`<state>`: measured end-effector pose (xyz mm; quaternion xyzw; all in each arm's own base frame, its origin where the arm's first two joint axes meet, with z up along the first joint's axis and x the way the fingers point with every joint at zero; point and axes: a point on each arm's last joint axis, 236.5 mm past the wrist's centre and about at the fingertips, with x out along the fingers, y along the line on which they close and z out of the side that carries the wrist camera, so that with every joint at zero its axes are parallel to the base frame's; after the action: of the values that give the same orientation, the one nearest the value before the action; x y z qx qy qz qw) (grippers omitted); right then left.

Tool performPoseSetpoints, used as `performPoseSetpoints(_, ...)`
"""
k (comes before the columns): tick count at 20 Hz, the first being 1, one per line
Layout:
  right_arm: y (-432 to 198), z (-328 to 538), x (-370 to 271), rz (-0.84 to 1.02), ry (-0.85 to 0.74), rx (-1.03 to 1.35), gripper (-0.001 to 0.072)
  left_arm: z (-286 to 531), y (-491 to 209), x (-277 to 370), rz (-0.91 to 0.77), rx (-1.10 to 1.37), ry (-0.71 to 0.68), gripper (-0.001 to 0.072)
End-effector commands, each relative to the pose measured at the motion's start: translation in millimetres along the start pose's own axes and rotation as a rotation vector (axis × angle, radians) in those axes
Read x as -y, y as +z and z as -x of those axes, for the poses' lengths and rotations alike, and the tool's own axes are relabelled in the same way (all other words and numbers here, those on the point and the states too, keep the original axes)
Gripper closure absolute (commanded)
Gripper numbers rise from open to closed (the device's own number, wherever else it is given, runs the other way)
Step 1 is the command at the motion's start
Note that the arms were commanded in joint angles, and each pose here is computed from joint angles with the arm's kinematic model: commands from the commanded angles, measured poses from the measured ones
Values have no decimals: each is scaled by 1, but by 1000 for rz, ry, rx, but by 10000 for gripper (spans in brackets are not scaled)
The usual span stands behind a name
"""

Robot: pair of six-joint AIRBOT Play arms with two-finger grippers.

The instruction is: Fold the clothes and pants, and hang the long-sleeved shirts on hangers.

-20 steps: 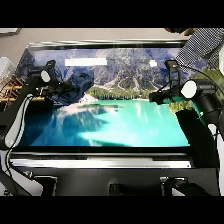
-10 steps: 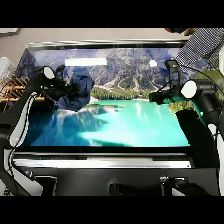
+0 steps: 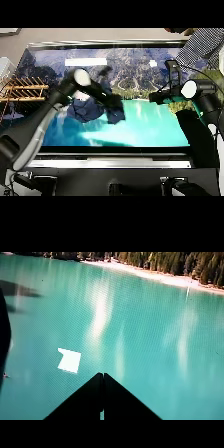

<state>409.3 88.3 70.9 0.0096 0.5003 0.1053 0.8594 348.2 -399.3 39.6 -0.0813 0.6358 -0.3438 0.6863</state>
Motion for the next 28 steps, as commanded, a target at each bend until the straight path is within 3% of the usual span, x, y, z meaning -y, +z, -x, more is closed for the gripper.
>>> performPoseSetpoints(1,0,0,-1,0,1,0,679,-69,-44,63,-111,-84,-34,689)
performPoseSetpoints(4,0,0,-1,0,1,0,679,-106,-66,68,-130,-139,-25,672)
performPoseSetpoints(5,0,0,-1,0,1,0,679,-105,-66,67,-129,-143,-23,589)
performPoseSetpoints(6,0,0,-1,0,1,0,679,-98,-63,63,-123,-142,-21,473)
performPoseSetpoints(7,0,0,-1,0,1,0,679,-87,-57,56,-113,-137,-18,310)
performPoseSetpoints(8,0,0,-1,0,1,0,679,-72,-50,49,-110,-129,-16,220)
performPoseSetpoints(14,0,0,-1,0,1,0,679,84,8,-38,-38,85,117,210)
performPoseSetpoints(19,0,0,-1,0,1,0,679,201,7,-103,80,238,237,210)
performPoseSetpoints(23,0,0,-1,0,1,0,679,239,5,-120,127,314,257,210)
performPoseSetpoints(28,3,0,0,1,0,11,679,236,-16,-127,156,225,267,210)
